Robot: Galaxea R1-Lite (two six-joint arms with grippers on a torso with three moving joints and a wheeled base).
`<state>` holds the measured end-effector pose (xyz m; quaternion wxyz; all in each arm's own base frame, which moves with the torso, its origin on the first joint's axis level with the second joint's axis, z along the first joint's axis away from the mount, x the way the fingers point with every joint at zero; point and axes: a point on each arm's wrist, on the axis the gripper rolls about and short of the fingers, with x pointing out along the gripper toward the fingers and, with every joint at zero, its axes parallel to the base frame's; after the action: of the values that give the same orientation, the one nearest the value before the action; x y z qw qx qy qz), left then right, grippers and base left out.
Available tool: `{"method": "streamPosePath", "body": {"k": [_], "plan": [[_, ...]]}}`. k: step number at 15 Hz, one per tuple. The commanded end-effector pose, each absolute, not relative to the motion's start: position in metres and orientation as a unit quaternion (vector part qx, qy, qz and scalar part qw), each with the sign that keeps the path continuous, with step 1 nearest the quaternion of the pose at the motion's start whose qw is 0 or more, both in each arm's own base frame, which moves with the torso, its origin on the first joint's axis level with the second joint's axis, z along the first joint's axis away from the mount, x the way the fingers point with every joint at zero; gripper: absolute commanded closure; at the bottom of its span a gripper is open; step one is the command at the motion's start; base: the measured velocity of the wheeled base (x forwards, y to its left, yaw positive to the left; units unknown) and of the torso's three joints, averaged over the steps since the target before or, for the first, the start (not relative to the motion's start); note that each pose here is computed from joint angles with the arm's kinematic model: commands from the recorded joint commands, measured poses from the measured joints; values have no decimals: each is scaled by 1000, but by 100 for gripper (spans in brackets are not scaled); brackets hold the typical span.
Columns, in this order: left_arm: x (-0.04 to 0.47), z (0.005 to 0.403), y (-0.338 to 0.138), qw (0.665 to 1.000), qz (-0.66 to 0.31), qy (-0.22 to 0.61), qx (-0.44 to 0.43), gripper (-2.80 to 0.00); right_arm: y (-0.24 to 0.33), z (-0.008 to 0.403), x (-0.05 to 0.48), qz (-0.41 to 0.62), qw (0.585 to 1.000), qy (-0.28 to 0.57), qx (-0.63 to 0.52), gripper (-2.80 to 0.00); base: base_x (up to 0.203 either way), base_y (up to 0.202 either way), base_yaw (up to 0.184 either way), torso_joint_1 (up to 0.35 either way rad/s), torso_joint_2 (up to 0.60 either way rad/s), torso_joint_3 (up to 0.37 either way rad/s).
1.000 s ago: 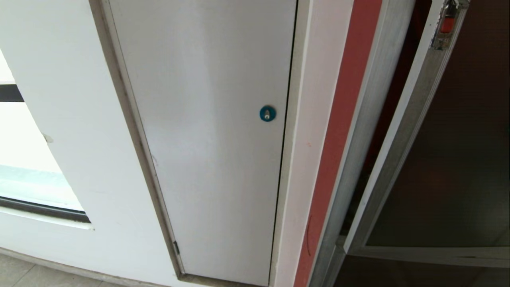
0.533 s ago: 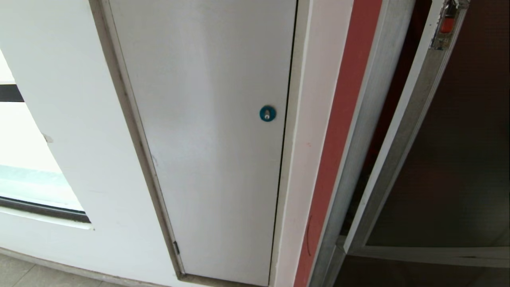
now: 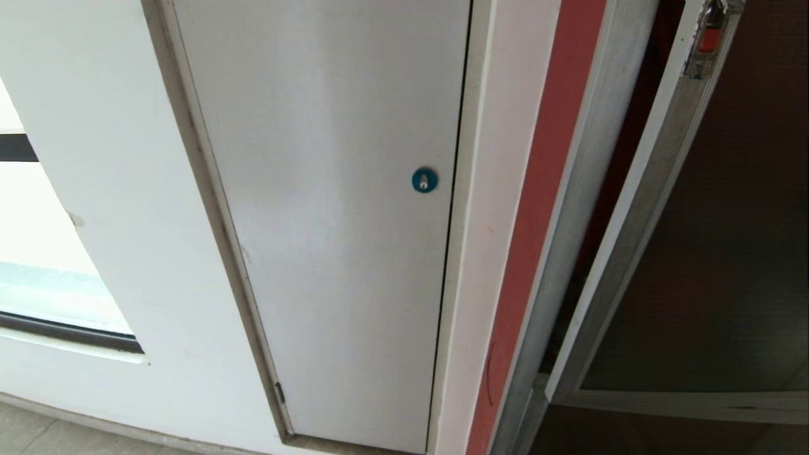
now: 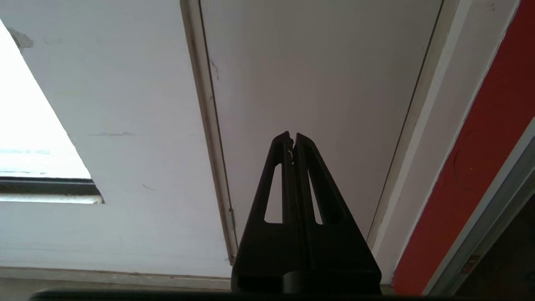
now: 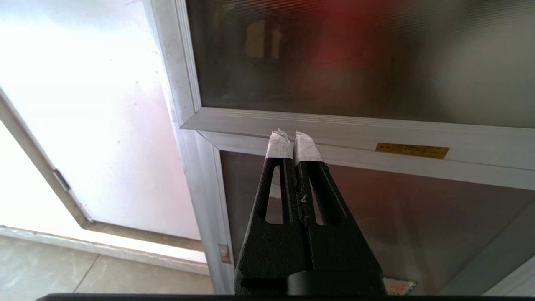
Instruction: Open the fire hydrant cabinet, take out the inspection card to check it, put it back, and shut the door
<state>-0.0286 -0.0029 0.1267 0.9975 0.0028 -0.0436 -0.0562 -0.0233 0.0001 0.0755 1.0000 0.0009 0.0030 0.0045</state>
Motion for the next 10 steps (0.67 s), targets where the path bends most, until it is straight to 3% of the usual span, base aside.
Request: {"method": "streamPosePath", "body": {"k": [1, 6, 10], "plan": [[-20, 143, -3, 997, -77, -19, 0, 0, 0, 75, -23, 5, 1000, 2, 1, 0, 0, 0, 0, 0, 0, 0], [8, 189, -9, 979, -204, 24, -15, 0, 0, 75, -23, 5, 1000, 2, 1, 0, 0, 0, 0, 0, 0, 0], [71, 239, -17, 936, -337, 94, -52, 0, 0, 75, -23, 5, 1000, 2, 1, 0, 0, 0, 0, 0, 0, 0]]}}
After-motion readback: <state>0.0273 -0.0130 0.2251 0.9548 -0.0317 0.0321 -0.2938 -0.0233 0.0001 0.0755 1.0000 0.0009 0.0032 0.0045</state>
